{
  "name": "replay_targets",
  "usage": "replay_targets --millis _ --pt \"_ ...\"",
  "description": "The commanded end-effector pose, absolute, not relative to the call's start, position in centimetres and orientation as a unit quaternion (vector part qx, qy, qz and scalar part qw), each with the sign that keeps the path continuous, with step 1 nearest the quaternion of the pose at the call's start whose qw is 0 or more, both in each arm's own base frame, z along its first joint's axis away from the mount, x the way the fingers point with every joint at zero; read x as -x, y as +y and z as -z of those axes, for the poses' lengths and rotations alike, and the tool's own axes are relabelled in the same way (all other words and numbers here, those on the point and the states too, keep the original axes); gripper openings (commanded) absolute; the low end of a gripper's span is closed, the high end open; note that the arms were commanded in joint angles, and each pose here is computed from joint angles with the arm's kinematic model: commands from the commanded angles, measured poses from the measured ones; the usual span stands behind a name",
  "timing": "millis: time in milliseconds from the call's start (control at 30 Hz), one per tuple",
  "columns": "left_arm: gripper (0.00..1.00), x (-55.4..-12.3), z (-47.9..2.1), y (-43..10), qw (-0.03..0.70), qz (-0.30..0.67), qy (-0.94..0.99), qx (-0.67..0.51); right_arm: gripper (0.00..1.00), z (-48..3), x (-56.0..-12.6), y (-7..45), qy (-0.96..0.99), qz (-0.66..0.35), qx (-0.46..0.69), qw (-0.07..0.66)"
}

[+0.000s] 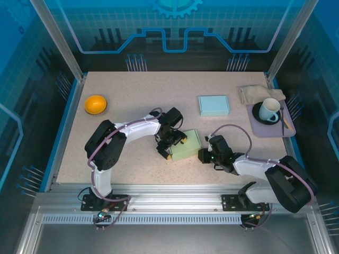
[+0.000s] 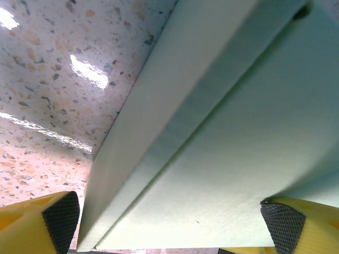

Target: Fold the paper box

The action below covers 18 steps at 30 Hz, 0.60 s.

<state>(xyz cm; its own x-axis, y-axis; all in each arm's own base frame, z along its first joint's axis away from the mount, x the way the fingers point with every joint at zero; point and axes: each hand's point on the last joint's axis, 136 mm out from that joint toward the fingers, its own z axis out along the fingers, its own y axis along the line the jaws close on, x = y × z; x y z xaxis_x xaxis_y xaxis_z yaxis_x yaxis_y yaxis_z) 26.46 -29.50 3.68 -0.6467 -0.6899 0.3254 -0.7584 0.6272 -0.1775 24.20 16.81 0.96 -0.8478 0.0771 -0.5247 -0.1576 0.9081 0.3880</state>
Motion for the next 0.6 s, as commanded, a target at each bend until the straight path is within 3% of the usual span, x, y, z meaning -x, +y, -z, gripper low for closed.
replay_targets --millis 0,267,567 --pt "0.94 -22.1 1.7 -25.5 0.159 -0.019 -0.891 -0.424 0.22 -1.0 -26.4 16.8 0.925 -0.21 0.014 0.317" --pt "0.94 -21.7 2.0 -26.1 0.167 -0.019 -0.895 -0.414 0.18 -2.4 -29.0 20.1 0.906 -0.271 -0.002 0.324" --pt "0.94 -21.0 2.5 -26.7 0.179 -0.018 -0.898 -0.402 0.22 -1.7 -30.3 21.7 0.905 -0.287 -0.035 0.313"
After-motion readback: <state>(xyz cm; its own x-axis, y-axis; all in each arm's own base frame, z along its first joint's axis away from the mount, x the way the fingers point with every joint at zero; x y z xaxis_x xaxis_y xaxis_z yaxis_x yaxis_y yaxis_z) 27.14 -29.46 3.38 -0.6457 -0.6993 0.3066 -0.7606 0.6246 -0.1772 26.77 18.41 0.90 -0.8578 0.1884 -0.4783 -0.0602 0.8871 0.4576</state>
